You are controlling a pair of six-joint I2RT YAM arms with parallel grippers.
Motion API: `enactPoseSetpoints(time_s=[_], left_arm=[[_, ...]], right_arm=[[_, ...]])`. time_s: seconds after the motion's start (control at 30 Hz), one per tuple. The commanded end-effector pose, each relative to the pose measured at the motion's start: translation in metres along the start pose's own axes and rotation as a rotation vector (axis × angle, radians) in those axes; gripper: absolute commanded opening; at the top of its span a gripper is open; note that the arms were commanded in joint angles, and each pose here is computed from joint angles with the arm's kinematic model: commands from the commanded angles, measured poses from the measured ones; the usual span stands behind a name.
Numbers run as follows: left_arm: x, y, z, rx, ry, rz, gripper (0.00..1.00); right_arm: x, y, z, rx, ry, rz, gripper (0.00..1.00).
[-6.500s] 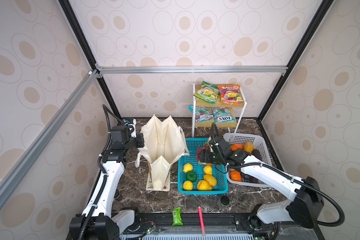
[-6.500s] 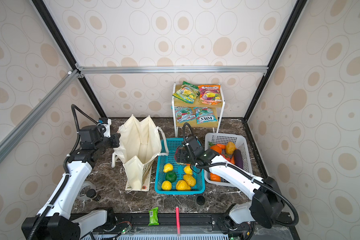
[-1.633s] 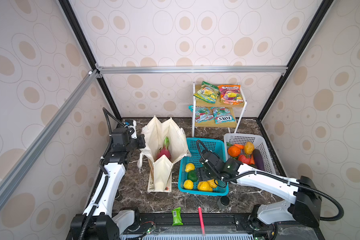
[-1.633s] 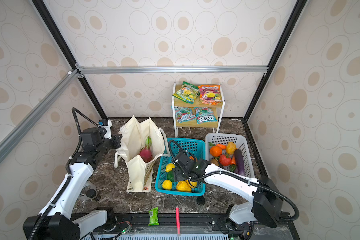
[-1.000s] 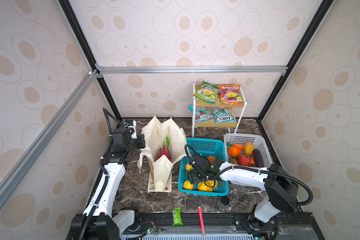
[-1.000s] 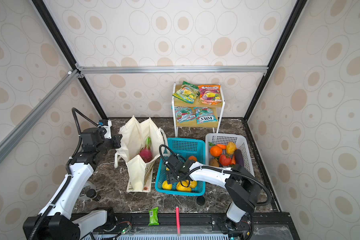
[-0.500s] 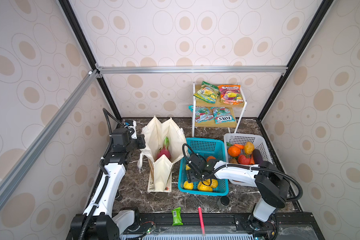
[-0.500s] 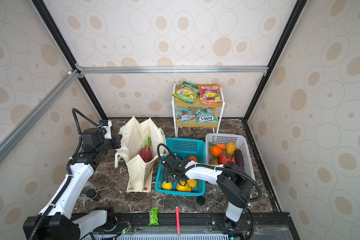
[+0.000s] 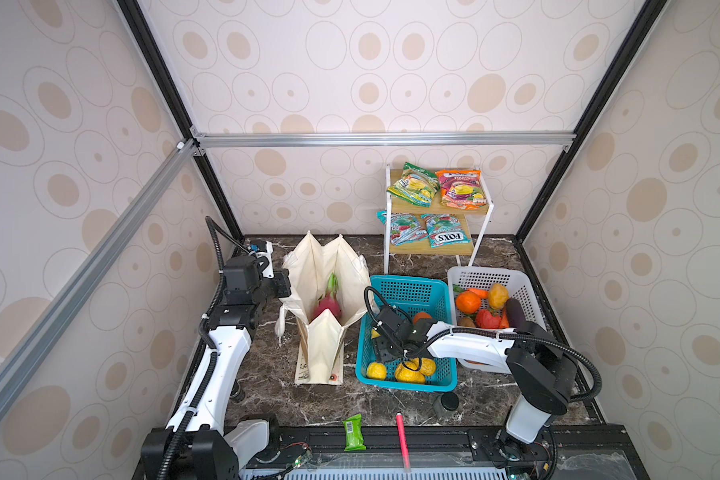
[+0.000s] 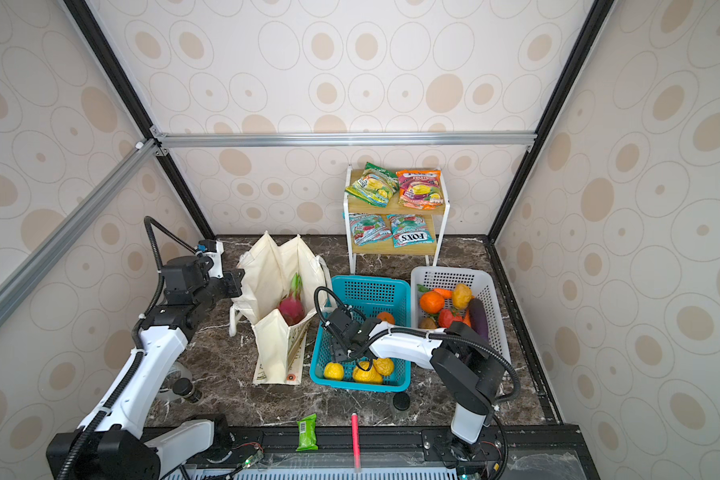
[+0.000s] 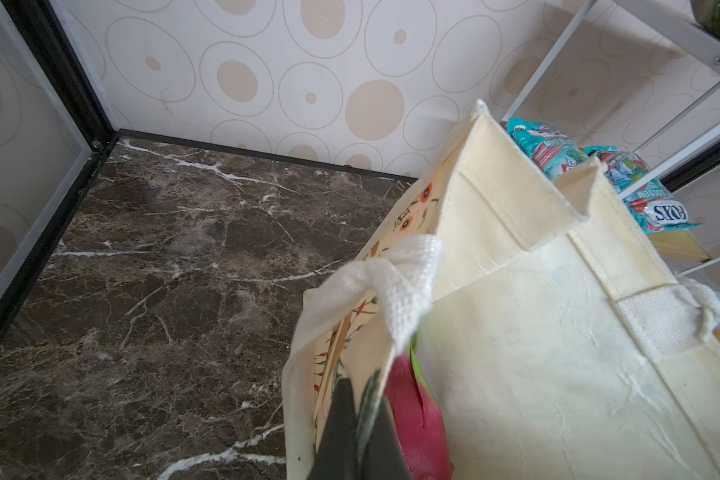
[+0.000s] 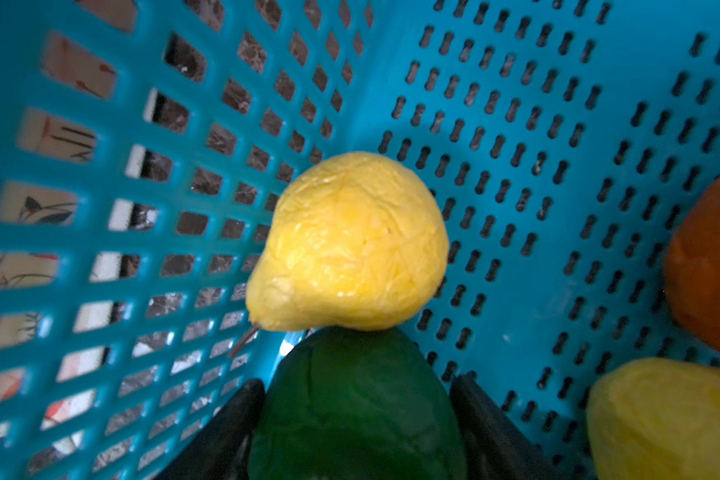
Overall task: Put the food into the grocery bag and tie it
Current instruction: 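Close the right gripper on the green fruit and lift it, then carry the green fruit with the right gripper into the tote bag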
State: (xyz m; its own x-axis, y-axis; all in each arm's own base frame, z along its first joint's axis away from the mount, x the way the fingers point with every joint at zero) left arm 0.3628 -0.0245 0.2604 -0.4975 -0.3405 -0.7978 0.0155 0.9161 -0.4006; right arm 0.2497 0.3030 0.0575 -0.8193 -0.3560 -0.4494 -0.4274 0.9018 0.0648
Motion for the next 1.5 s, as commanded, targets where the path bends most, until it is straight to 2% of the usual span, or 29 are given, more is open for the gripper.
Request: enactPoseSetpoints(time_s=[0.0, 0.17, 0.37, 0.57, 0.73, 0.87, 1.13, 1.33, 1.47], left_arm=[[-0.007, -0.003, -0.007, 0.010, -0.031, -0.002, 0.00], [-0.006, -0.003, -0.007, 0.008, -0.029, 0.001, 0.00], [-0.004, -0.002, -0.006, 0.011, -0.030, -0.008, 0.00], [-0.006, -0.003, -0.006, 0.017, -0.033, -0.008, 0.00], [-0.005, -0.003, -0.005, 0.015, -0.029, -0.004, 0.00], [-0.005, -0.004, -0.004, 0.023, -0.029, -0.007, 0.00], [-0.009, -0.006, -0.005, 0.030, -0.035, -0.002, 0.00], [-0.010, -0.007, -0.004, 0.035, -0.035, -0.008, 0.00], [-0.009, -0.007, -0.005, 0.034, -0.025, -0.001, 0.00]], right_arm=[[0.004, -0.011, -0.003, 0.042, 0.001, 0.009, 0.69], [0.003, -0.017, -0.025, 0.033, -0.041, 0.018, 0.68], [-0.006, -0.022, -0.063, -0.019, -0.181, -0.020, 0.67], [-0.023, -0.017, -0.106, -0.143, -0.320, -0.053, 0.67], [-0.038, -0.016, -0.141, -0.253, -0.429, -0.016, 0.67], [-0.045, -0.021, -0.155, -0.270, -0.456, -0.002, 0.67], [-0.068, -0.018, -0.183, -0.249, -0.501, -0.067, 0.67], [-0.116, -0.005, -0.196, -0.200, -0.517, -0.134, 0.66], [-0.151, 0.022, -0.202, -0.274, -0.534, -0.165, 0.65]])
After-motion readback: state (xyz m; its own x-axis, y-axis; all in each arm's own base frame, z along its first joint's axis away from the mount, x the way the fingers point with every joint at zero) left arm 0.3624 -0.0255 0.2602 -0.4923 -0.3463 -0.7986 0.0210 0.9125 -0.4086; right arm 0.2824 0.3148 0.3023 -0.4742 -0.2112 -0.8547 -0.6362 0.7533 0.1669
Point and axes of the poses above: each gripper's point midway between its finger pads, its own z axis out along the fingers, its own y axis along the line the jaws close on, x = y × z, the point moved 1 cm from there along -z, back along the fingers, and after that the axes turned 9 degrees about -z, right-handed, at the moved point
